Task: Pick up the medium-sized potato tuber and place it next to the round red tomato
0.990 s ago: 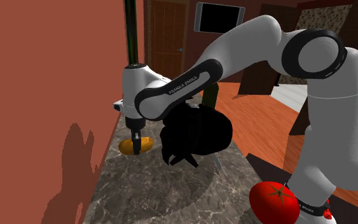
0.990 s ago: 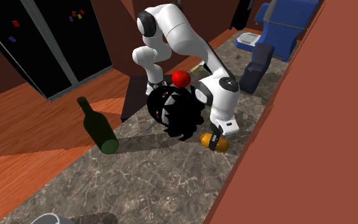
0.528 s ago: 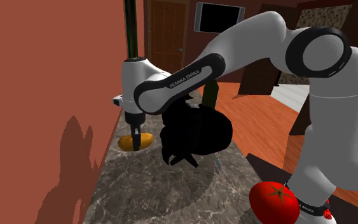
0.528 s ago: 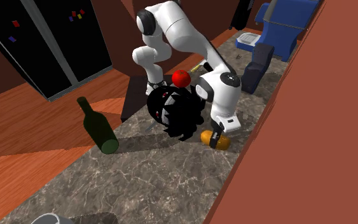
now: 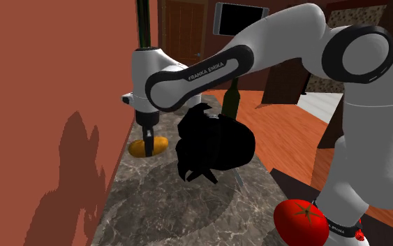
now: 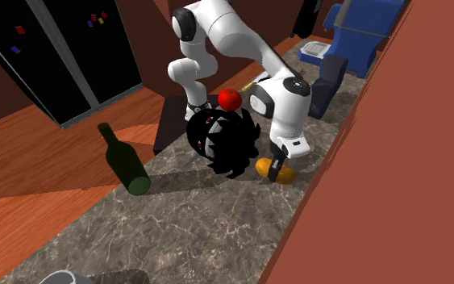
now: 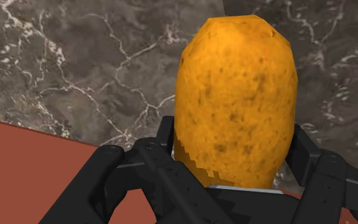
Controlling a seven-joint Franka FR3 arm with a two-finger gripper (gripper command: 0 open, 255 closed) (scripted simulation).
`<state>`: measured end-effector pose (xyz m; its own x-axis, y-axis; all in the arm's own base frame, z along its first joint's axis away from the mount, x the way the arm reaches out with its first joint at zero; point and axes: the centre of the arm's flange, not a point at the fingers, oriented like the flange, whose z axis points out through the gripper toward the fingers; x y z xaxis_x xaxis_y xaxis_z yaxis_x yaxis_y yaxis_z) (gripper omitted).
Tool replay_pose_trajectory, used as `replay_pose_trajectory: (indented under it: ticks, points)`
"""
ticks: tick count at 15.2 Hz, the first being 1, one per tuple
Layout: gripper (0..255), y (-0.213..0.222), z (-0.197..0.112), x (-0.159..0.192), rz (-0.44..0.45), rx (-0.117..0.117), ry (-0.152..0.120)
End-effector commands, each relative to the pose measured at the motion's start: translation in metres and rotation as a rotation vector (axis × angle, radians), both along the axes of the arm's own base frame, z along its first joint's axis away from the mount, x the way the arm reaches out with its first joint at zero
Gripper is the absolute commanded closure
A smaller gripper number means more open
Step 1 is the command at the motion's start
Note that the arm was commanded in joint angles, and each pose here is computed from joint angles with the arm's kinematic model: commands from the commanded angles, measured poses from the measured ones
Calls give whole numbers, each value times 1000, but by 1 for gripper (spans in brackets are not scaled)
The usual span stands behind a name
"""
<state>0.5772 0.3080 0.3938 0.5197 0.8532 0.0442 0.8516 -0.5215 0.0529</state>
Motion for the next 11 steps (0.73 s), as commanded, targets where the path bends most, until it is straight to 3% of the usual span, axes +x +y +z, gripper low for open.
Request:
replay_pose_trajectory:
  ticks: [1, 11]
  points:
    - [255, -1, 11, 0, 0, 0, 0]
    - [255, -1, 64, 0, 0, 0, 0]
